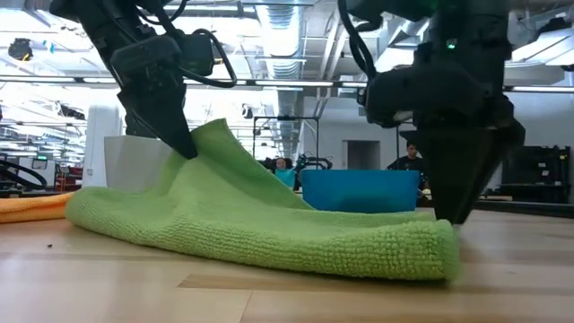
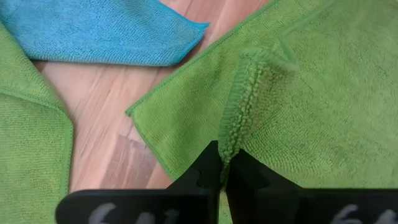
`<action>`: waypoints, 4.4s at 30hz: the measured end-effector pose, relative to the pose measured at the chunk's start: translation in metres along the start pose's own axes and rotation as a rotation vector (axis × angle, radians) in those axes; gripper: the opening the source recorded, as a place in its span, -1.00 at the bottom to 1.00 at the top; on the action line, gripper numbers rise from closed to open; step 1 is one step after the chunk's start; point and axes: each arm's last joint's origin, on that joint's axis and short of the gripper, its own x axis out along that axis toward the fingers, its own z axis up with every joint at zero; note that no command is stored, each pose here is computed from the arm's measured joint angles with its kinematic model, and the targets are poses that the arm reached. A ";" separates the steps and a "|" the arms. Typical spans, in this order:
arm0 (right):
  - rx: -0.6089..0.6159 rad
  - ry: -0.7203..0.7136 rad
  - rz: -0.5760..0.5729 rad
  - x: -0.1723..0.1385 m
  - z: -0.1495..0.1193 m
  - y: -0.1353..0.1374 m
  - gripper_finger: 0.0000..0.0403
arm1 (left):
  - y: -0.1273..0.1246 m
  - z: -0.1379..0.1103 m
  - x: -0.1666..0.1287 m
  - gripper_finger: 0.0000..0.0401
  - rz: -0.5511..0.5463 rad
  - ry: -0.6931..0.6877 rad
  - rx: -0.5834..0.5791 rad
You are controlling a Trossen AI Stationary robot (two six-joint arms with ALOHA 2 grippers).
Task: Fold microfiber towels
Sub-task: Fold the right green towel
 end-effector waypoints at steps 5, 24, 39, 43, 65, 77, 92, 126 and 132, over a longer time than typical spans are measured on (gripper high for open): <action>-0.001 -0.002 0.015 0.005 -0.001 -0.001 -0.41 | 0.000 0.000 0.000 -0.99 -0.007 0.005 0.000; -0.098 0.066 -0.088 -0.025 0.001 0.002 -0.94 | 0.000 0.000 0.000 -0.99 -0.022 0.016 -0.029; -0.128 0.052 -0.099 -0.028 0.019 -0.008 -0.90 | 0.017 0.011 0.000 -0.99 0.016 -0.018 -0.078; -0.129 0.053 -0.065 -0.026 0.023 -0.006 -0.90 | 0.019 0.012 0.001 -0.99 -0.003 -0.006 -0.075; -0.093 0.079 -0.098 -0.023 0.021 -0.011 -0.80 | 0.018 0.012 0.001 -0.86 -0.024 -0.011 -0.058; -0.081 0.078 -0.099 -0.023 0.024 -0.013 -0.61 | 0.018 0.012 0.001 -0.65 -0.028 -0.010 -0.054; -0.024 -0.165 -0.007 -0.065 0.007 -0.006 -0.38 | 0.005 0.015 -0.001 -0.33 -0.182 -0.031 -0.022; -0.042 -0.291 0.274 -0.002 -0.063 0.072 -0.89 | -0.005 -0.055 0.017 -0.97 -0.228 -0.082 -0.042; -0.027 -0.223 0.317 0.018 -0.067 0.081 -0.86 | -0.006 -0.054 0.017 -0.97 -0.233 -0.085 -0.048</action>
